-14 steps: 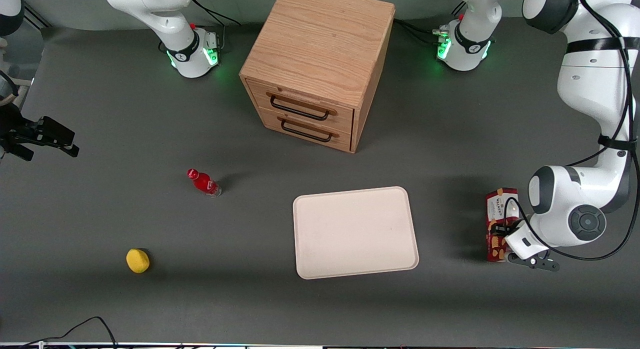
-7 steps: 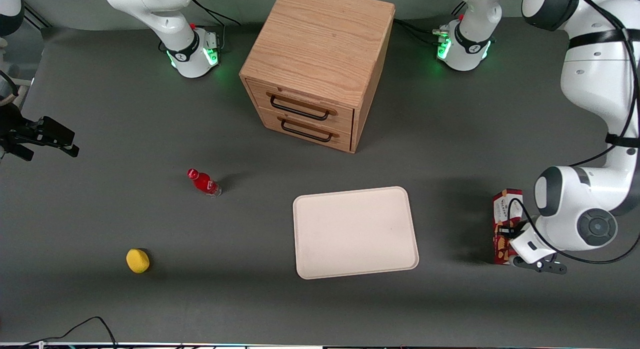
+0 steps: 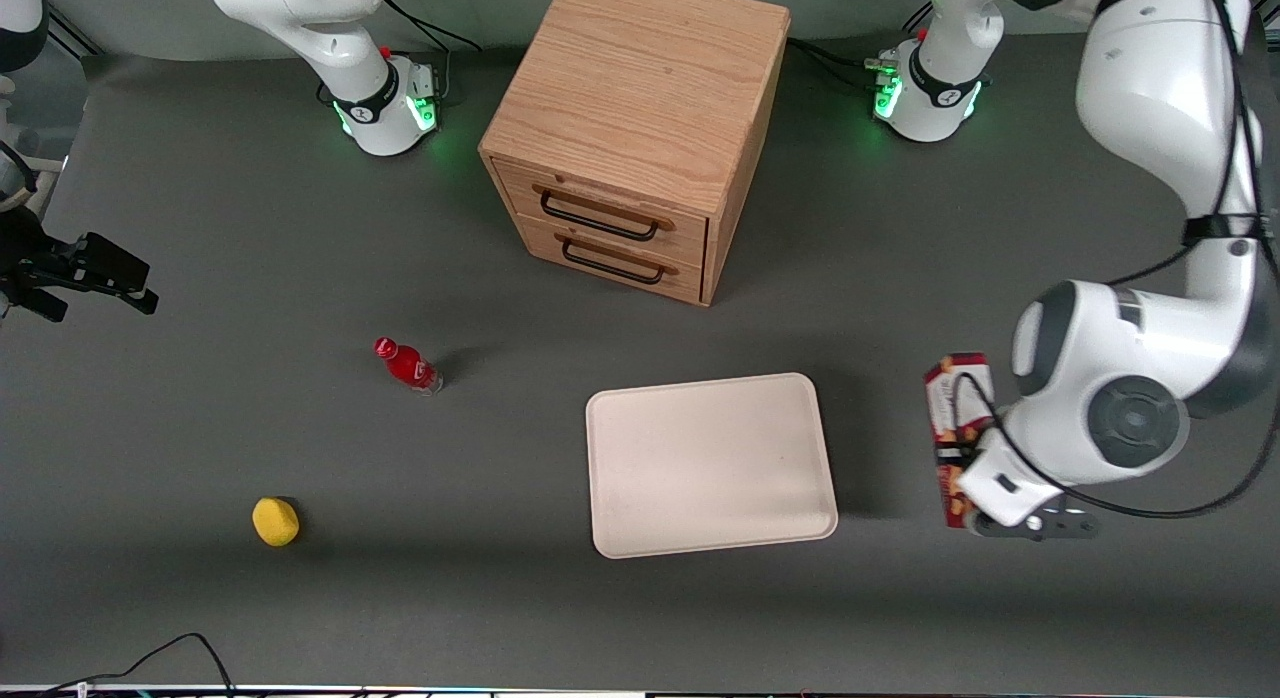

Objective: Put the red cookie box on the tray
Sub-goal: 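Carry the box with the left gripper over the cream tray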

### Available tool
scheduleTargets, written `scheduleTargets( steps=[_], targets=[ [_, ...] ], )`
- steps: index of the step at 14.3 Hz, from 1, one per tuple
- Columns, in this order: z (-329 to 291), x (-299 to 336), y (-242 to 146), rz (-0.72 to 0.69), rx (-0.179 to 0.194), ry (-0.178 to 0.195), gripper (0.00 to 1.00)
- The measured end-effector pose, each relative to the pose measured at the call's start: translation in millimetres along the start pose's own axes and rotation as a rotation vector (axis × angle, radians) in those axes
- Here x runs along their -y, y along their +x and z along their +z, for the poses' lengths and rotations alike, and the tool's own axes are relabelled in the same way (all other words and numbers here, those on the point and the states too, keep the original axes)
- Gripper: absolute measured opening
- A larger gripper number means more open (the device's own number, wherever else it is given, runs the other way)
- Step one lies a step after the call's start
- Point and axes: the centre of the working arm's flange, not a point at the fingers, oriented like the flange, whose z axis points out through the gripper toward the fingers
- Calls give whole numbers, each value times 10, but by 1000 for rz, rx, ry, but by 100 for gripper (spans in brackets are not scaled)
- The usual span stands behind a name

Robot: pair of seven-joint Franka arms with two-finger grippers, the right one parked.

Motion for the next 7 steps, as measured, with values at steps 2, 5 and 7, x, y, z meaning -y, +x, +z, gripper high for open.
scheduleTargets(
  steps=[2, 5, 7],
  targets=[
    [16, -368, -109, -50, 7, -15, 12],
    [189, -675, -145, -69, -4, -38, 12],
    [440, -791, -111, -72, -4, -53, 12]
  ],
)
